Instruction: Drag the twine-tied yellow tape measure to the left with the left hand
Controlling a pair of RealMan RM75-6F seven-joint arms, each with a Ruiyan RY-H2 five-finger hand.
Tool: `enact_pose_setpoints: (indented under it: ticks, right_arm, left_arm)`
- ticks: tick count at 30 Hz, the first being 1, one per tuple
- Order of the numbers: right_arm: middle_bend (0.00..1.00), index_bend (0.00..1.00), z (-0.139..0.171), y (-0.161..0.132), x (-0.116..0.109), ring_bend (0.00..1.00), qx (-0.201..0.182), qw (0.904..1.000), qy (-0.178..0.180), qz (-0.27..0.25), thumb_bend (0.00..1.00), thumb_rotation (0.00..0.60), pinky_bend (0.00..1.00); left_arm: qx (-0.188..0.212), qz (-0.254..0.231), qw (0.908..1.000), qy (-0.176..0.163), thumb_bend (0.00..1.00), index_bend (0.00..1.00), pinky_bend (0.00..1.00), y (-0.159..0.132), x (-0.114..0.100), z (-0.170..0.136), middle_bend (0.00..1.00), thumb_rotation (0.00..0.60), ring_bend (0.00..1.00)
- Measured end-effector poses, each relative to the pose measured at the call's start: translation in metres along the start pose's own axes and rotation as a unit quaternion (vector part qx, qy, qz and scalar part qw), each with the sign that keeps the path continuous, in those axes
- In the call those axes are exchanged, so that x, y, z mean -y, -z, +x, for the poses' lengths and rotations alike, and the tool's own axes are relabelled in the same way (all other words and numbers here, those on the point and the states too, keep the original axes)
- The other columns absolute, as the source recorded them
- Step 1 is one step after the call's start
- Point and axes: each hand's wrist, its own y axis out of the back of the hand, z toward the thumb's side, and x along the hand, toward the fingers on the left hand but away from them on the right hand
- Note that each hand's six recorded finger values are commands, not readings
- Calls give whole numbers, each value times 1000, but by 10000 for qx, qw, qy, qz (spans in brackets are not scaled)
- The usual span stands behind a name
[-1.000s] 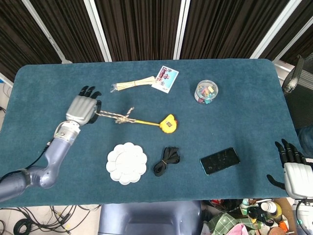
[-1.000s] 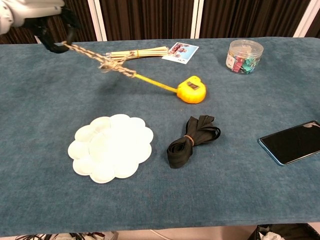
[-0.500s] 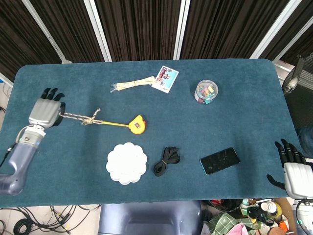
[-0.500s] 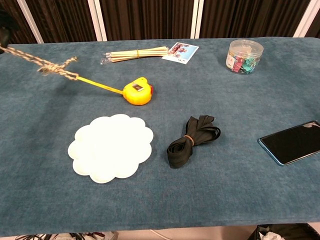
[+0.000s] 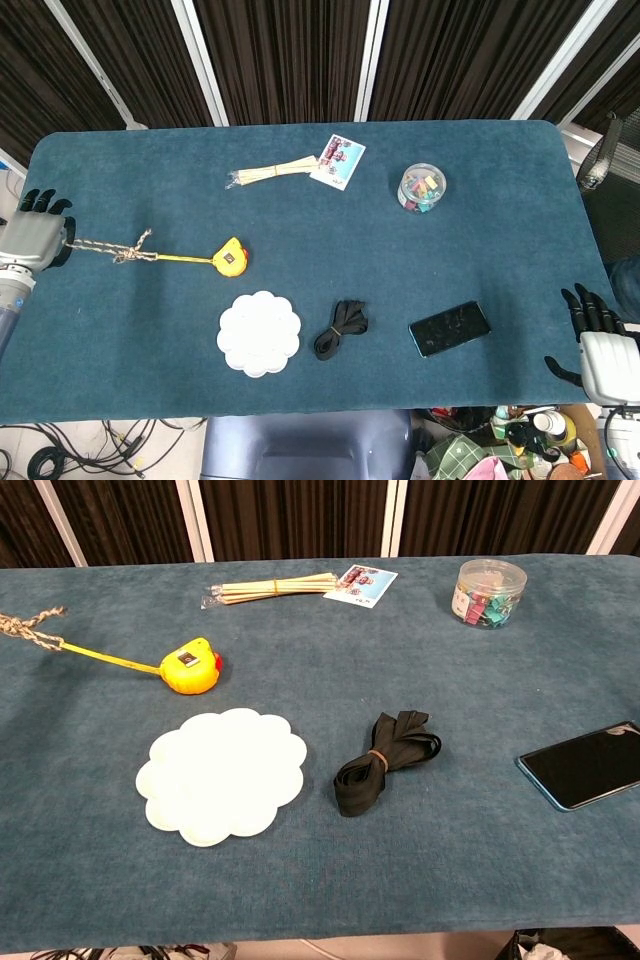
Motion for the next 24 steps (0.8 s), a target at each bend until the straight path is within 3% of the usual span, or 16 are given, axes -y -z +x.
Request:
enact_pose_setpoints:
  ticks: [6, 11, 13, 17, 18, 24]
  right_arm:
    - [0, 10, 0, -1, 1, 65, -17, 10000, -7, 3, 72, 600, 156]
    - [0, 10, -1, -1, 2, 65, 3, 10000, -28, -3, 72, 600, 156]
    - [0, 10, -1, 0, 2, 65, 17, 10000, -37, -10, 72, 600, 157]
    - [0, 10, -1, 0, 1, 65, 15, 10000, -34, -5, 71, 600, 157]
    - [0, 10, -1, 0, 1, 65, 12, 10000, -47, -6, 72, 600, 156]
    - [0, 10, -1, 0, 0, 65, 7, 10000, -21, -31, 71, 600, 157]
  left_arm:
    - [374, -190, 9989, -202, 505, 654, 0, -29, -13, 12, 184, 600, 0]
    - [969, -467, 9930, -478, 513, 626, 0, -82, -33, 21, 173, 600, 0]
    - [1243, -544, 9894, -528, 478, 557, 0, -108, -38, 23, 149, 600, 0]
    - [1667, -598, 9831, -470, 307, 78, 0, -150, -39, 23, 51, 600, 0]
    - [1727, -579, 9824, -419, 291, 15, 0, -156, -37, 23, 27, 600, 0]
    - [1847, -658, 9806, 17, 236, 0, 0, -184, -27, 18, 0, 600, 0]
